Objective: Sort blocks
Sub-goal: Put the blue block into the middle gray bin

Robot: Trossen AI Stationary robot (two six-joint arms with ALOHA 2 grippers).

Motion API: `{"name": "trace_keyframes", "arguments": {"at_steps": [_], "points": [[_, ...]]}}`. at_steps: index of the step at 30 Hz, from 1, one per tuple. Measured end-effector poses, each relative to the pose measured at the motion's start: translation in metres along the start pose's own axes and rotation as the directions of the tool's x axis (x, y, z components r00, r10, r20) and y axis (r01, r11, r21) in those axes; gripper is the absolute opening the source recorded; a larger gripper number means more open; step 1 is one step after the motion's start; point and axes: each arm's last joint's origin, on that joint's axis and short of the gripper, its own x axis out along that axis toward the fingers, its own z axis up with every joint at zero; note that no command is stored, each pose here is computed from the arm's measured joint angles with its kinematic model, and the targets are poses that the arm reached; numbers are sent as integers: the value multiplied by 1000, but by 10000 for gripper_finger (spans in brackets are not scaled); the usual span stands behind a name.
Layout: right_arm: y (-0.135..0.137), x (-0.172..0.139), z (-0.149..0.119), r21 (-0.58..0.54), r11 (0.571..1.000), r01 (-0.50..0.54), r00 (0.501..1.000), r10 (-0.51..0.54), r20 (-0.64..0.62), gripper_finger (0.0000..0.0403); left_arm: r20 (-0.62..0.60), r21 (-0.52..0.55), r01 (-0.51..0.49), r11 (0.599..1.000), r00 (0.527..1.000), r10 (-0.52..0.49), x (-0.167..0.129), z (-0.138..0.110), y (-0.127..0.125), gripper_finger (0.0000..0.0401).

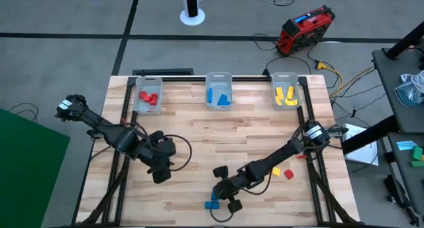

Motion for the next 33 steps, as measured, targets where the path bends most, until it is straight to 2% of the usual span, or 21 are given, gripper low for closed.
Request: {"name": "trace_keyframes", "arguments": {"at_steps": [3, 7, 9, 16, 19, 26, 29, 33], "points": [[-3, 0, -1, 6, 1000, 16, 1000, -16, -1, 12, 1, -2, -1, 1000, 1000, 1, 0, 0, 0, 141], [-14, -1, -1, 44, 988, 147, 989, -147, -4, 12, 2, -4, -2, 1000, 1000, 2, 0, 0, 0, 141], [-24, -2, 0, 64, 983, 171, 985, -171, -6, 12, 2, -10, -2, 1000, 1000, 2, 0, 0, 0, 141], [-43, -35, 13, 150, 970, 189, 982, -185, -43, 13, 2, -22, -2, 1000, 1000, 2, 0, 0, 0, 141], [-45, -53, 26, 194, 963, 190, 982, -191, -11, 13, 15, -24, -12, 1000, 1000, 12, 0, 1, 0, 141], [-38, -59, 31, 192, 964, 185, 982, -191, 11, 15, 166, -71, -42, 997, 985, 53, -1, 9, -2, 141], [-35, -56, 27, 191, 964, 183, 983, -185, -7, 31, 217, -85, -58, 995, 973, 76, -1, 12, -3, 141], [-36, -54, 23, 191, 964, 187, 982, -188, -13, 81, 242, -90, -80, 993, 965, 100, -1, 13, -2, 141]]}}
